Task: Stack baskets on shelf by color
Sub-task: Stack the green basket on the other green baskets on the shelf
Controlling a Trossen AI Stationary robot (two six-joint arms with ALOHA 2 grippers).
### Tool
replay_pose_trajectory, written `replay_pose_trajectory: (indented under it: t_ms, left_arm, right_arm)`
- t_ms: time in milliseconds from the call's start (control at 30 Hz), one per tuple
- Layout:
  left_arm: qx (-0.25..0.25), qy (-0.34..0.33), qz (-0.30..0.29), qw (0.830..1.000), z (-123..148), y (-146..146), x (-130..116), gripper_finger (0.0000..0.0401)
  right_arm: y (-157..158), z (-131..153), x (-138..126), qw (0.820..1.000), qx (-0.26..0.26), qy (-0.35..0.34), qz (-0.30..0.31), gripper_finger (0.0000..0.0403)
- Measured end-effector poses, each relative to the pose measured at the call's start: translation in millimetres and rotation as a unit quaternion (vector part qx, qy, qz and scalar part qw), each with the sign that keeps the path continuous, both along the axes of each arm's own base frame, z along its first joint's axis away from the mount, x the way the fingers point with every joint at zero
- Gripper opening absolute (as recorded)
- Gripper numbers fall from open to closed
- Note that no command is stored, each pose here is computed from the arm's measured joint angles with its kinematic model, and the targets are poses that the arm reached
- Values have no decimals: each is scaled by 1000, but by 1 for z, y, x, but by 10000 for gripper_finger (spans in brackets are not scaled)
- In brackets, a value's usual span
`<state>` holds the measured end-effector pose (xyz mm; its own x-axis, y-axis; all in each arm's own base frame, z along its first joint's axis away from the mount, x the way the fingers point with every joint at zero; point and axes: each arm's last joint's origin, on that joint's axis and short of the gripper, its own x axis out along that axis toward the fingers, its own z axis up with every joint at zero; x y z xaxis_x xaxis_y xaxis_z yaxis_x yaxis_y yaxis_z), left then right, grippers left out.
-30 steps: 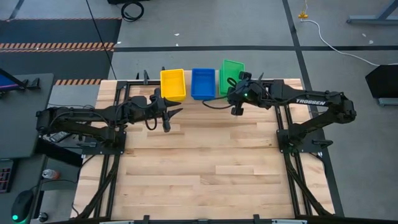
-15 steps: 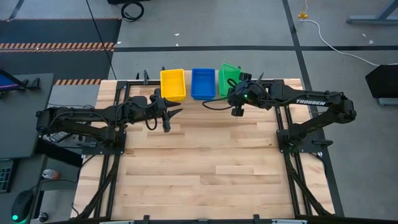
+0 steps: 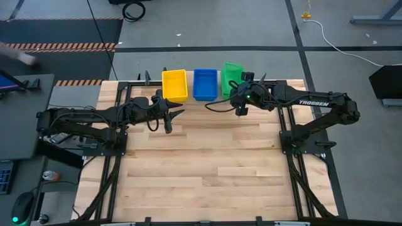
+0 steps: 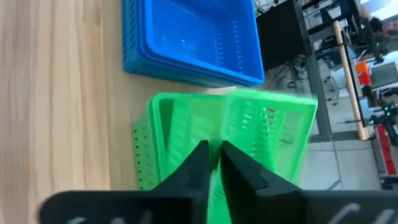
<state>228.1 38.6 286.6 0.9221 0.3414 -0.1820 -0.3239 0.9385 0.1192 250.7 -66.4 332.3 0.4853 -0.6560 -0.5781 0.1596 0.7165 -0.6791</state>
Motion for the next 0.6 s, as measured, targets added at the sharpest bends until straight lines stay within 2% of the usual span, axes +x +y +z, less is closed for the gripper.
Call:
replay_pose_trajectory:
  t_ms: [133,300,433,600]
  left_arm:
    - [0,0,0,1000,0,0,0,118]
    - [0,0,0,1000,0,0,0,118]
    - [0,-1,0,1000,0,0,0,118]
    - [-1,-1,0,1000,0,0,0,118]
  right_arm:
    - [0,1,1,1000,-11,5,11,12]
    - [0,3,3,1000,-22,3,21,23]
    - [4,4,4,999,-34,8,29,10]
    - [7,4,4,998,-54,13,12,13]
